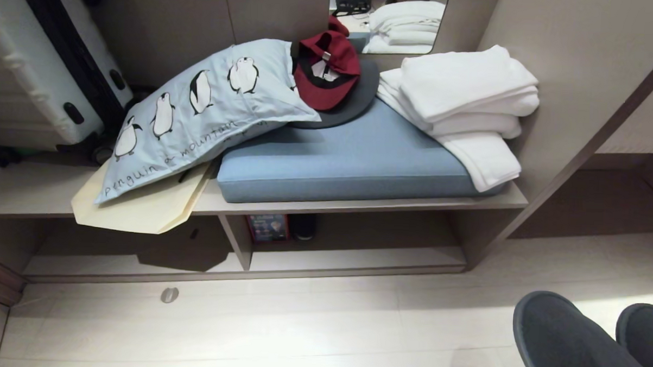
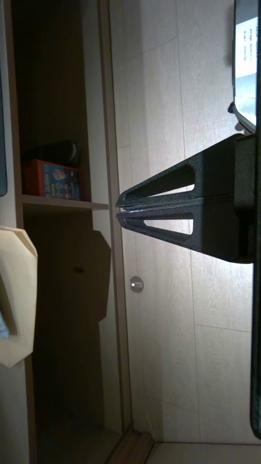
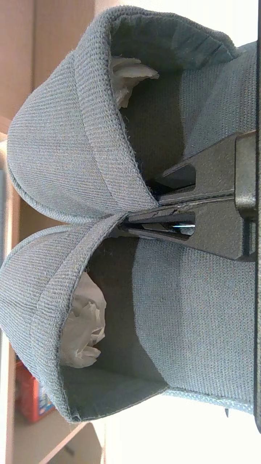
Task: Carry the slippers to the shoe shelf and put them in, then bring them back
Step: Place the slippers on the floor
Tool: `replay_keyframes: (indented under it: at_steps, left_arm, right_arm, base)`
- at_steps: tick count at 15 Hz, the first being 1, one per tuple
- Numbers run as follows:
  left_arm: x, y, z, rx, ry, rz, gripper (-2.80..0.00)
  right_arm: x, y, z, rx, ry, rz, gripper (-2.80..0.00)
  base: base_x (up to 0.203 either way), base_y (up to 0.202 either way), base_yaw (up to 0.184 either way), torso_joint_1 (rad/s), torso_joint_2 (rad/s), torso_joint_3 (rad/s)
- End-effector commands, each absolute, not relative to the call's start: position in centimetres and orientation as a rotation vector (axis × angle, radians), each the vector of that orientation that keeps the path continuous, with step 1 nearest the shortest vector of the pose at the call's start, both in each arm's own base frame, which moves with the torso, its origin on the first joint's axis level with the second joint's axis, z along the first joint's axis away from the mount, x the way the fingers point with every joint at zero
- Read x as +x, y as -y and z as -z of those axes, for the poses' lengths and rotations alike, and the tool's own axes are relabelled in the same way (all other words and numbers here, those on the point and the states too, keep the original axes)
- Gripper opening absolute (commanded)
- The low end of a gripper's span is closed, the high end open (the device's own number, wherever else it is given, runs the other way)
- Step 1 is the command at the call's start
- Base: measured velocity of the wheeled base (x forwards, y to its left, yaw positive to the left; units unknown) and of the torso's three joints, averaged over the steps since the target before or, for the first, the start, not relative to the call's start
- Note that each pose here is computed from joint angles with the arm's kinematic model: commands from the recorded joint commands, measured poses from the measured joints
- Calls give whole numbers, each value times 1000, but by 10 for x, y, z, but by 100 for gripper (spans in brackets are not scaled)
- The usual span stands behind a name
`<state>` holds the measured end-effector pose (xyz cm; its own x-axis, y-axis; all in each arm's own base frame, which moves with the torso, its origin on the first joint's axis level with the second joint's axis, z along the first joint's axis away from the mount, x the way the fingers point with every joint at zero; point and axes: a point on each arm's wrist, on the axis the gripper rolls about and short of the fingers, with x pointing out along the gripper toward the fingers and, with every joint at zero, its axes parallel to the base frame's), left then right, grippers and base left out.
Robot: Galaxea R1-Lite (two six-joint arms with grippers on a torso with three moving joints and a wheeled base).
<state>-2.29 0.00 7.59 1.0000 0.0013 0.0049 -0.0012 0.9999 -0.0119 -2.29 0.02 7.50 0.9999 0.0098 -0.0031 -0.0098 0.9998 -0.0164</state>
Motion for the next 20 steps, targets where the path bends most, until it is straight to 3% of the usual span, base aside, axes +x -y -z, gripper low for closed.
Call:
replay_keyframes:
  at_steps: [1,20]
  left_arm:
    - [-23,0,-76,-12,5,-2,-280]
    - [-23,0,-76,-12,5,-2,-280]
  right_arm:
    - [-23,0,-75,-17,-5,-12,-280]
    - [-23,0,-75,-17,-5,-11,-280]
  base:
    - [0,0,0,-2,-1,194]
    - [0,0,0,3,1,185]
